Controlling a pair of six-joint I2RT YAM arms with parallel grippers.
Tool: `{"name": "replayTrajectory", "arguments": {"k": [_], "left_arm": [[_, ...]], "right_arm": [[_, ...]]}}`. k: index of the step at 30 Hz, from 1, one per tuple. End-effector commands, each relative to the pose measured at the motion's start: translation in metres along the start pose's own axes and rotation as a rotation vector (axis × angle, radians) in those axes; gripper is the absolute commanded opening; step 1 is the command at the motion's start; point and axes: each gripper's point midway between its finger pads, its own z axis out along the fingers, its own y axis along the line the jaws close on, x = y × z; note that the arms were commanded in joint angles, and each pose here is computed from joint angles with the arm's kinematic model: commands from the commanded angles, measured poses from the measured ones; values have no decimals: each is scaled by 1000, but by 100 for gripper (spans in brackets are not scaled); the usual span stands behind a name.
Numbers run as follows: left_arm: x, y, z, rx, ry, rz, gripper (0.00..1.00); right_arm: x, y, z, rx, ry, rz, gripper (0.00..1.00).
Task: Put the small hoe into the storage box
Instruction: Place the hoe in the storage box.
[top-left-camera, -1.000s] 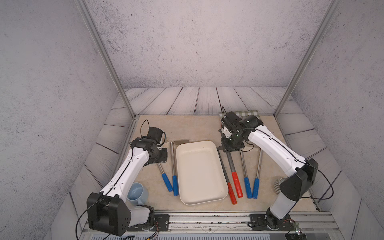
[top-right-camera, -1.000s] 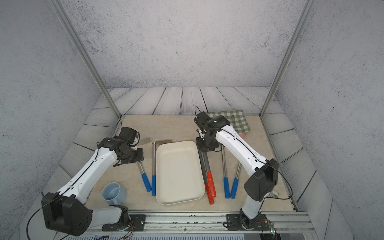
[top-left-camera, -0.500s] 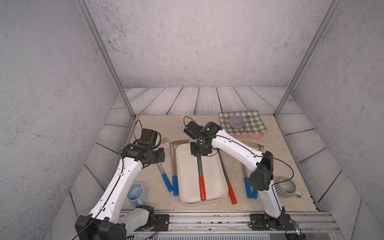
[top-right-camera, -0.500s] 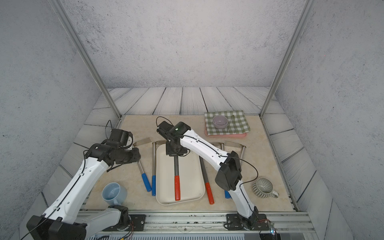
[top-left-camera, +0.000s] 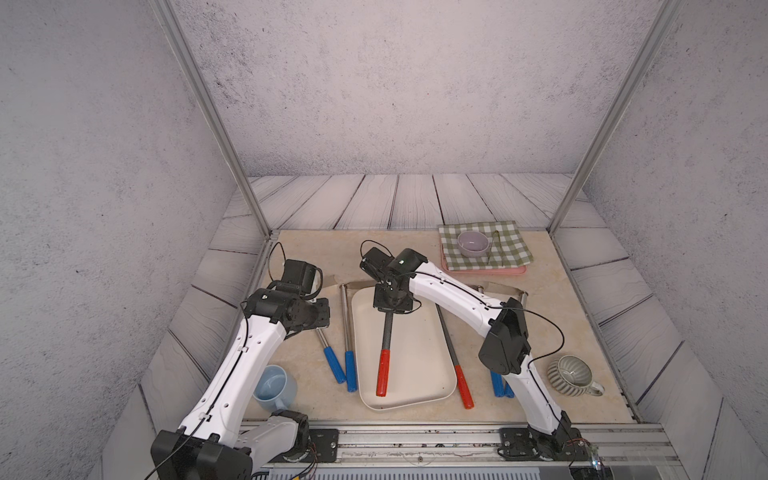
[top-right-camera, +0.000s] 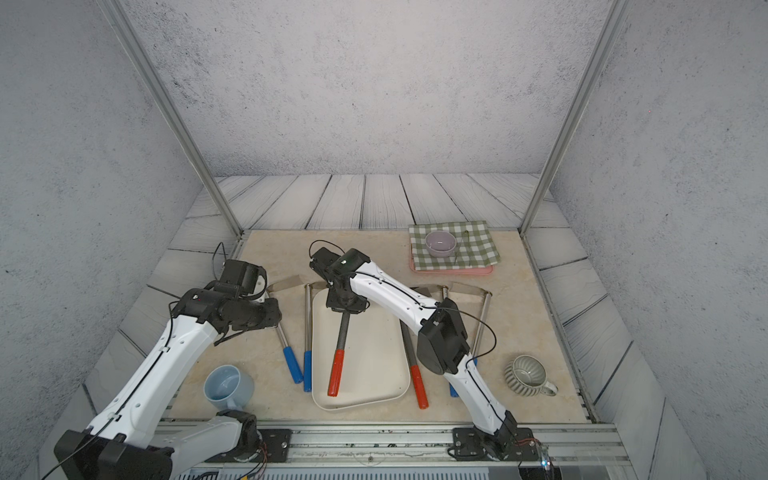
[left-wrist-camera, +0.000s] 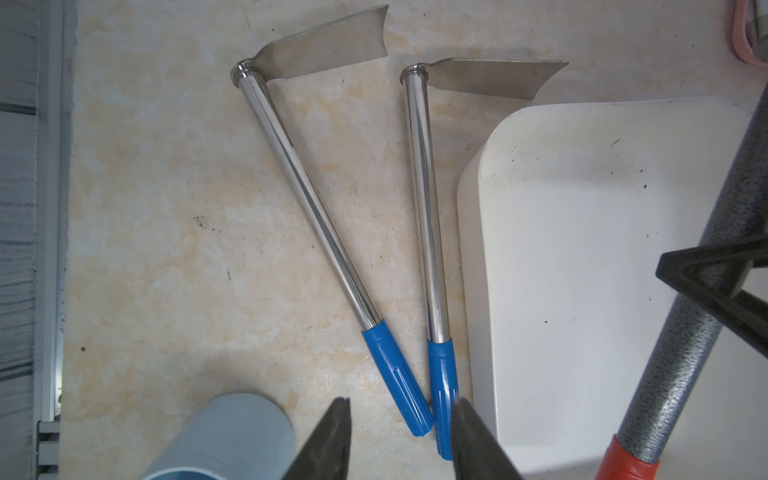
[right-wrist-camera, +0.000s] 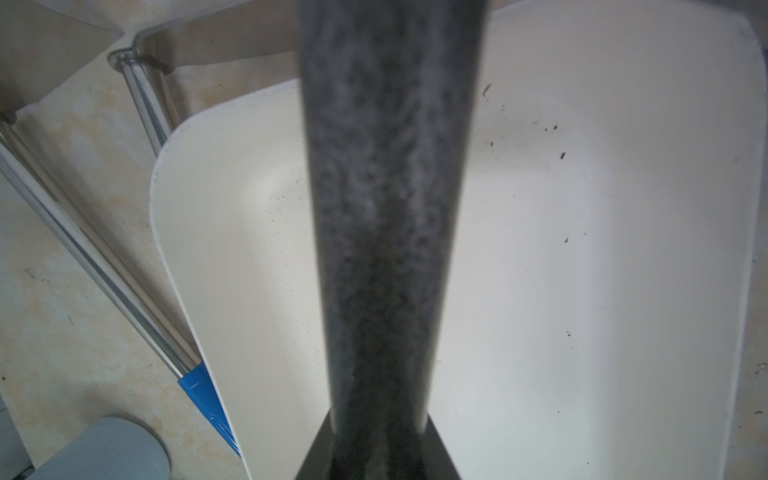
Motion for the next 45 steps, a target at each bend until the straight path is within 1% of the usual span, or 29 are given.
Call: {"name": "replayTrajectory", "arguments": {"k": [1, 8, 27, 35, 45], "left_arm": [[4, 2, -2, -3, -2, -2, 43], [6, 2, -1, -2, 1, -3, 43], [5, 2, 1, -5, 3, -2, 43], [5, 3, 3, -8, 5, 1, 43], [4, 3, 3, -13, 6, 10, 43]], "right_arm": [[2, 11, -4, -18, -22, 10, 0], [14, 13, 12, 6, 7, 13, 0], [23, 6, 53, 76, 54, 17, 0], [29, 8, 70, 83, 90, 20, 0], [31, 13, 83, 90, 115, -4, 5]]}}
